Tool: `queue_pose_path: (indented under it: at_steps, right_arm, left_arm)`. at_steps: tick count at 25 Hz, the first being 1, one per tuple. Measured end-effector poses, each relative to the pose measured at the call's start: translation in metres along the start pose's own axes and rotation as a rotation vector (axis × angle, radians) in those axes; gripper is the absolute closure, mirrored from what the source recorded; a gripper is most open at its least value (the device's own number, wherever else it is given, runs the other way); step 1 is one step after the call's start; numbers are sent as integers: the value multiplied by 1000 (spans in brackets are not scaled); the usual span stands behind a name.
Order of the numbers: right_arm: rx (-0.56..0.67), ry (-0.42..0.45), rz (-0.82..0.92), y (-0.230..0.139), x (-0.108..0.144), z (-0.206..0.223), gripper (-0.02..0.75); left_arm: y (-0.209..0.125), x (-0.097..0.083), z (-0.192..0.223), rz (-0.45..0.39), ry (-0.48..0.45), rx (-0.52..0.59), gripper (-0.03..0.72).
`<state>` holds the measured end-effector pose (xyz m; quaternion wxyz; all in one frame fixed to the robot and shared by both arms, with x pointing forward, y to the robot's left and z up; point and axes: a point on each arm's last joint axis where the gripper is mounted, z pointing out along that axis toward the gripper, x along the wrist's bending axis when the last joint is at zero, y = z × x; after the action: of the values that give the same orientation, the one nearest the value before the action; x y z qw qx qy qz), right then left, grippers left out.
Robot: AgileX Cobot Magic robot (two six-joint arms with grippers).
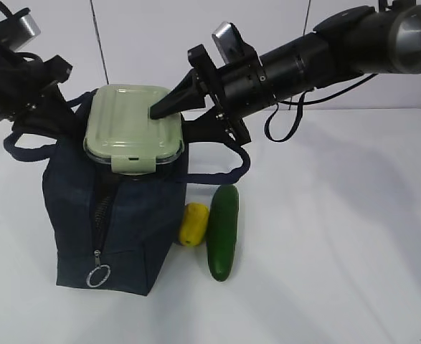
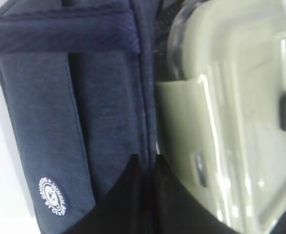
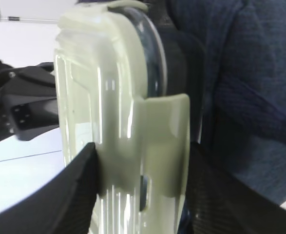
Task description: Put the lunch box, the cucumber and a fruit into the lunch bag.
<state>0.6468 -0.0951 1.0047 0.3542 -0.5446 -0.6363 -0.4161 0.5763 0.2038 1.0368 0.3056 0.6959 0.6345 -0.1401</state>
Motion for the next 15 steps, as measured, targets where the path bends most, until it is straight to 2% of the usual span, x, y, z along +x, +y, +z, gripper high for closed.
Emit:
queue_pose_path:
  at_steps: [8,15]
  right_arm:
    - [24,-125,12,-2,-12,0,360]
    - [5,-168,8,-2,-14,5,360]
  left_arm:
    - [1,-2,0,-17,-26,-10,687]
    - [2,-6,0,-39,-61,-21,687]
